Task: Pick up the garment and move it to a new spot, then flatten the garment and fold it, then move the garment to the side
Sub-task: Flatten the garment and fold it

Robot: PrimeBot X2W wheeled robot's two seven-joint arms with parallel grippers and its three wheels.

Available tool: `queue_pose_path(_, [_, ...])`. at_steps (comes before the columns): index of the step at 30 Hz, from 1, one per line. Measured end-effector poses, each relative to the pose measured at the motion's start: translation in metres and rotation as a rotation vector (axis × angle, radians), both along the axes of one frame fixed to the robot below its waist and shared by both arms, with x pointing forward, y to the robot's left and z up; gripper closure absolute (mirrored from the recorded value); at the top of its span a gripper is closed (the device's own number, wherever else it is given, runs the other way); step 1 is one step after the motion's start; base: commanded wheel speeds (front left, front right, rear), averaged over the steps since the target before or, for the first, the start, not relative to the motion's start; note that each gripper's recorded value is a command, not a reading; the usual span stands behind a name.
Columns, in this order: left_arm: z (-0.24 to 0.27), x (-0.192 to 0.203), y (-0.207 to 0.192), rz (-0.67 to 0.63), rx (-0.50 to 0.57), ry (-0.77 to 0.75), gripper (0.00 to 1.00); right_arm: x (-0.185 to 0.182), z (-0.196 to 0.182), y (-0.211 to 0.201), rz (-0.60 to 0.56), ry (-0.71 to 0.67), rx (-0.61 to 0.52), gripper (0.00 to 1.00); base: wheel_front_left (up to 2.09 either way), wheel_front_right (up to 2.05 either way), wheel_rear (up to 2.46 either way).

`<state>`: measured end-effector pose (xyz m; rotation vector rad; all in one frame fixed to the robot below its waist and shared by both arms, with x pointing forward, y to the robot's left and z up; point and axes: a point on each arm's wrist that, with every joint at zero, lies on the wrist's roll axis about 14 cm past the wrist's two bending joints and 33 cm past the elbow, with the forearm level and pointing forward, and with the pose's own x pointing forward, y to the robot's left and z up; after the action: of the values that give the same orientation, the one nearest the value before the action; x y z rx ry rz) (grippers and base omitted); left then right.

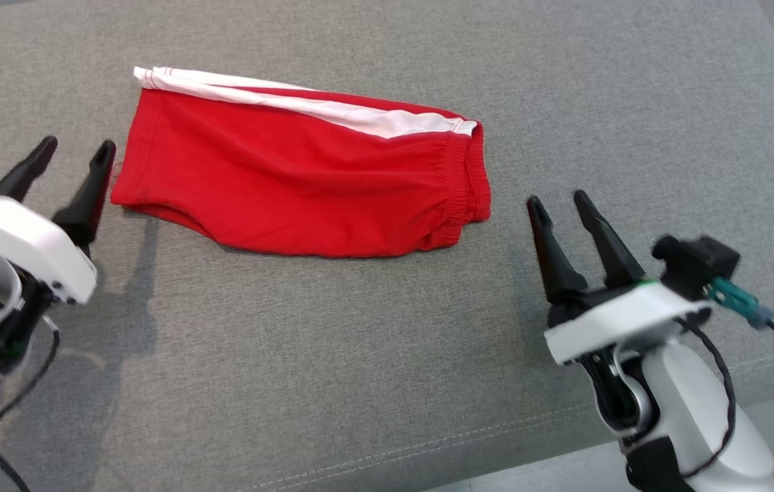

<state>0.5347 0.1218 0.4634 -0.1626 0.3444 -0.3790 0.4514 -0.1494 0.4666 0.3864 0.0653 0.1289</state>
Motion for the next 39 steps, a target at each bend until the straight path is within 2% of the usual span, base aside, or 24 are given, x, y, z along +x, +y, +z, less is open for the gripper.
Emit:
queue_pose_path(10, [-0.041, 0.030, -0.022, -0.124, 0.029, 0.281, 0.00, 0.028, -0.018, 0.026, 0.138, 0.155, 0.008, 0.00, 0.00, 0.00, 0.00])
queue_pose_path(21, [-0.092, 0.032, -0.018, -0.128, 0.070, 0.520, 0.00, 0.036, -0.048, 0.035, 0.198, 0.339, 0.050, 0.00, 0.00, 0.00, 0.00])
queue_pose_path(23, [-0.098, 0.030, -0.020, -0.127, 0.051, 0.563, 0.00, 0.036, -0.057, 0.038, 0.216, 0.391, 0.055, 0.00, 0.00, 0.00, 0.00])
queue_pose_path(34, [-0.103, 0.029, -0.022, -0.131, -0.001, 0.668, 0.00, 0.040, -0.066, 0.056, 0.274, 0.466, 0.092, 0.00, 0.00, 0.00, 0.00])
queue_pose_path(37, [-0.102, 0.026, -0.025, -0.123, -0.059, 0.695, 0.01, 0.040, -0.069, 0.062, 0.289, 0.489, 0.108, 0.00, 0.00, 0.00, 0.00])
queue_pose_path(38, [-0.103, 0.024, -0.024, -0.124, -0.057, 0.704, 0.61, 0.040, -0.069, 0.064, 0.295, 0.490, 0.102, 0.12, 0.00, 0.00, 0.00])
queue_pose_path(39, [-0.104, 0.021, -0.023, -0.128, -0.051, 0.717, 1.00, 0.041, -0.069, 0.064, 0.296, 0.493, 0.105, 0.51, 0.00, 0.00, 0.00])
